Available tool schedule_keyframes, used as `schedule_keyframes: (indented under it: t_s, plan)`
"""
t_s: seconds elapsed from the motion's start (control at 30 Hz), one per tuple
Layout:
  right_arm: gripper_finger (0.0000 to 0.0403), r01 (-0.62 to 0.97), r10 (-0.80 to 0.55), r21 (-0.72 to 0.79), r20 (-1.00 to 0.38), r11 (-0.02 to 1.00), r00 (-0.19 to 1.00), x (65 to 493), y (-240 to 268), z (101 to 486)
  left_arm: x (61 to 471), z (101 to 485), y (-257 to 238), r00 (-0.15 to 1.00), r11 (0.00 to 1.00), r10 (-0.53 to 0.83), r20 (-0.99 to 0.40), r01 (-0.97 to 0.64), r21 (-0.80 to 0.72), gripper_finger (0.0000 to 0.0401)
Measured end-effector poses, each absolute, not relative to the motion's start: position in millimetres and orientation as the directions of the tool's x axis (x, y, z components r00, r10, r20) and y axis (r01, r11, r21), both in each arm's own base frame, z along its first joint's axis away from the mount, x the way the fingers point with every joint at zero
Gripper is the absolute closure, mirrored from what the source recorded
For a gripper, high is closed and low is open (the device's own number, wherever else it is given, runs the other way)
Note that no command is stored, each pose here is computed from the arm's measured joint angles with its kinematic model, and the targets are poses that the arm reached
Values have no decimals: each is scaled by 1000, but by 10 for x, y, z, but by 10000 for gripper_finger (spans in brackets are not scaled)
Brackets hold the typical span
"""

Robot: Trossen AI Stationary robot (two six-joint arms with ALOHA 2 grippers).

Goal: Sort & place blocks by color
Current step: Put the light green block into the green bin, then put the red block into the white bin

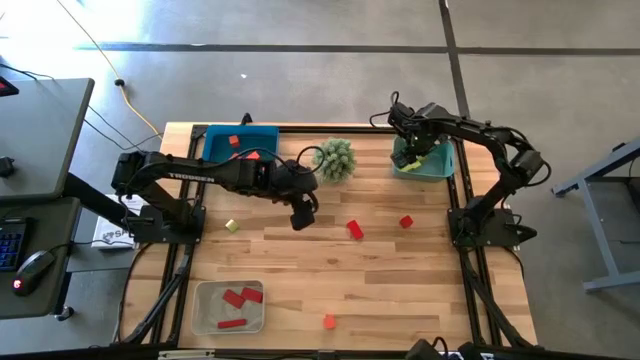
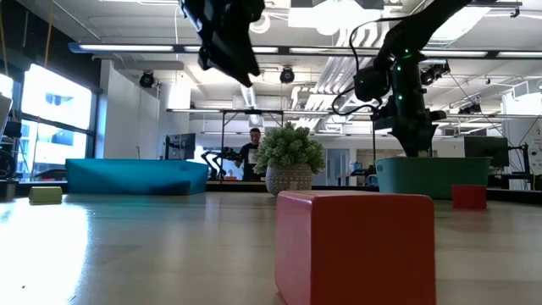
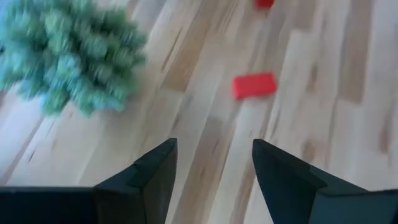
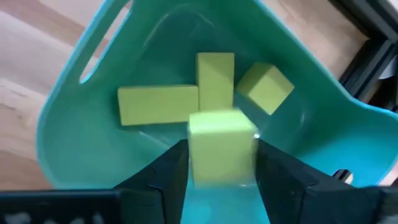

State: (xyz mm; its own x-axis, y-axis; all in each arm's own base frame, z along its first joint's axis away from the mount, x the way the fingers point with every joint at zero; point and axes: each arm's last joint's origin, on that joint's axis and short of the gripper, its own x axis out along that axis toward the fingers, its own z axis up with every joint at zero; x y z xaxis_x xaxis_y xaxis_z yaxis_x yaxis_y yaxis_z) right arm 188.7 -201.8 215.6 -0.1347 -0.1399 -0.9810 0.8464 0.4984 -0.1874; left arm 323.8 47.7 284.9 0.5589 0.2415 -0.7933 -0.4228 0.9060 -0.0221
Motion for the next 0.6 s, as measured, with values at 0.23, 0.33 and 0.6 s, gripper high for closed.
schedule_keyframes:
  t_s: [0.23,0.33,0.6]
  plan:
    - [213,837,-175,-210,-975,504,-139,1910,-2018,2141,3123,2824,478,468,894,260,-845,-447,27,202]
    - [210,861,-150,-163,-983,482,-102,1933,-2022,2187,3055,2851,460,441,888,273,-855,-457,49,205]
    - [209,899,-125,-6,-991,439,55,2078,-1828,2487,2822,3035,449,402,857,368,-838,-497,137,219]
